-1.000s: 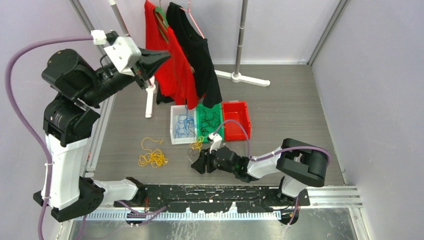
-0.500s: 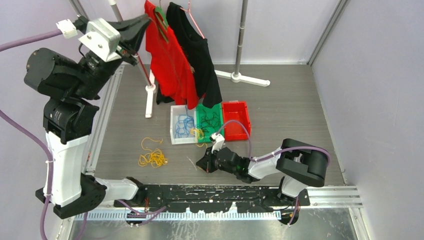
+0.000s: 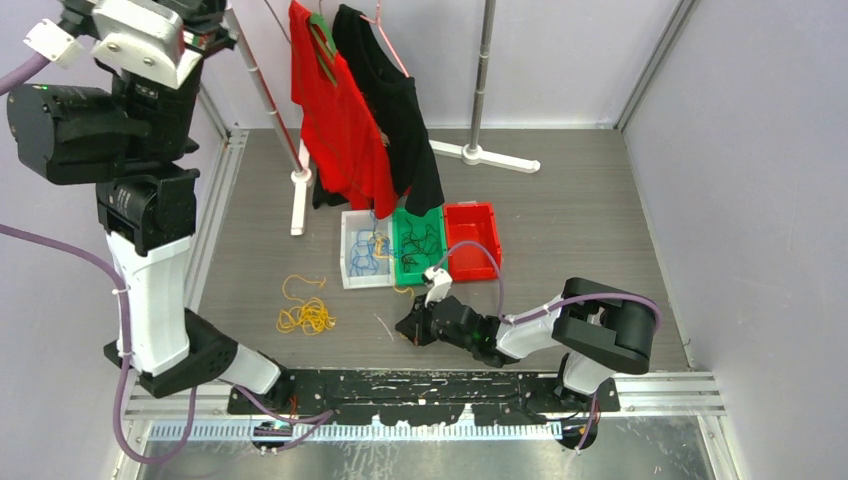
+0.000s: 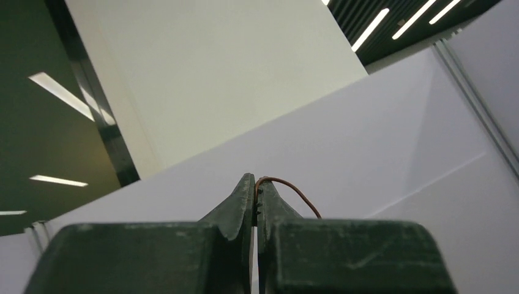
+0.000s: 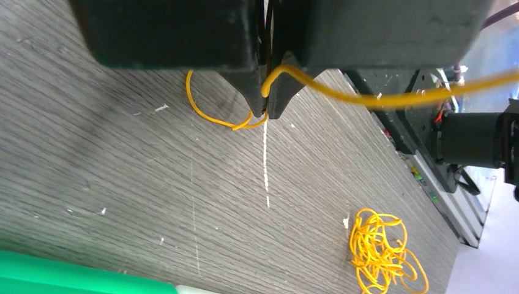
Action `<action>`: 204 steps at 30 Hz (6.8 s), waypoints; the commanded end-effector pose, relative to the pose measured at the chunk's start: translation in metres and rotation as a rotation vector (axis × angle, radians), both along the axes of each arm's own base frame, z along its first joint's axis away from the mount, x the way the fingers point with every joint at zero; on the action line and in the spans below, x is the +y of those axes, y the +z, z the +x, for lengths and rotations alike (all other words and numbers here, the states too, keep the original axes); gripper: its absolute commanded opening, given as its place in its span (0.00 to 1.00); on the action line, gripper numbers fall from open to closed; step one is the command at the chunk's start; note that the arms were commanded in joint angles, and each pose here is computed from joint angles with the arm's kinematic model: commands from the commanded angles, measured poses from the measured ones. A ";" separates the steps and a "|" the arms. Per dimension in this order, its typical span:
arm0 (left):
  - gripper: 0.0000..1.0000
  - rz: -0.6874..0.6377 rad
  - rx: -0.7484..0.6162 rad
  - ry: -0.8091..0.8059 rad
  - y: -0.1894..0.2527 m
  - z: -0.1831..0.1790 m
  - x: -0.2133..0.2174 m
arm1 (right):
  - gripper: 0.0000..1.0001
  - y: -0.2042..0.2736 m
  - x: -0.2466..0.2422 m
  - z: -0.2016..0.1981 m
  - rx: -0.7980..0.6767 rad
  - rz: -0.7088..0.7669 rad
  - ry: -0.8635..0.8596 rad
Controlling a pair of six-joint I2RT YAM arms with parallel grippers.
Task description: Untangle the cables
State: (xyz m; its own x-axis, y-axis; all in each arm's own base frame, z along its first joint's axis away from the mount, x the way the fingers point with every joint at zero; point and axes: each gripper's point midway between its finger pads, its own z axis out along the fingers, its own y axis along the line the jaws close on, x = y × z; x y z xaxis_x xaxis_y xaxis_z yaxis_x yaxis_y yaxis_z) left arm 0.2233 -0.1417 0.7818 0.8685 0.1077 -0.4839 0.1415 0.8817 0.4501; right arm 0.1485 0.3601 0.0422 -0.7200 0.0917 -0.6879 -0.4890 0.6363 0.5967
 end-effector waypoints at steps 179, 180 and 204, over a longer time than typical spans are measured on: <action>0.91 1.234 1.546 -0.513 -0.596 0.074 -0.132 | 0.42 0.173 -0.210 0.177 -0.004 -0.087 -0.651; 0.91 1.214 1.549 -0.521 -0.592 0.074 -0.128 | 0.42 0.172 -0.207 0.177 0.000 -0.080 -0.641; 0.70 1.010 1.528 -0.464 -0.653 0.104 -0.096 | 0.48 0.118 -0.031 0.209 0.016 -0.121 -0.274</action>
State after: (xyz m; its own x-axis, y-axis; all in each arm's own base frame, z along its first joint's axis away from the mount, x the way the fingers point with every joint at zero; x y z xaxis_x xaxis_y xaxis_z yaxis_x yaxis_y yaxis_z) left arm 0.3052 -0.2208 0.1284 -0.2079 0.7625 -0.6127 0.9761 0.2020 -0.0798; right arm 0.3340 0.3156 0.1449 -0.7373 0.1752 -0.6524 -0.2540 0.8230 0.5081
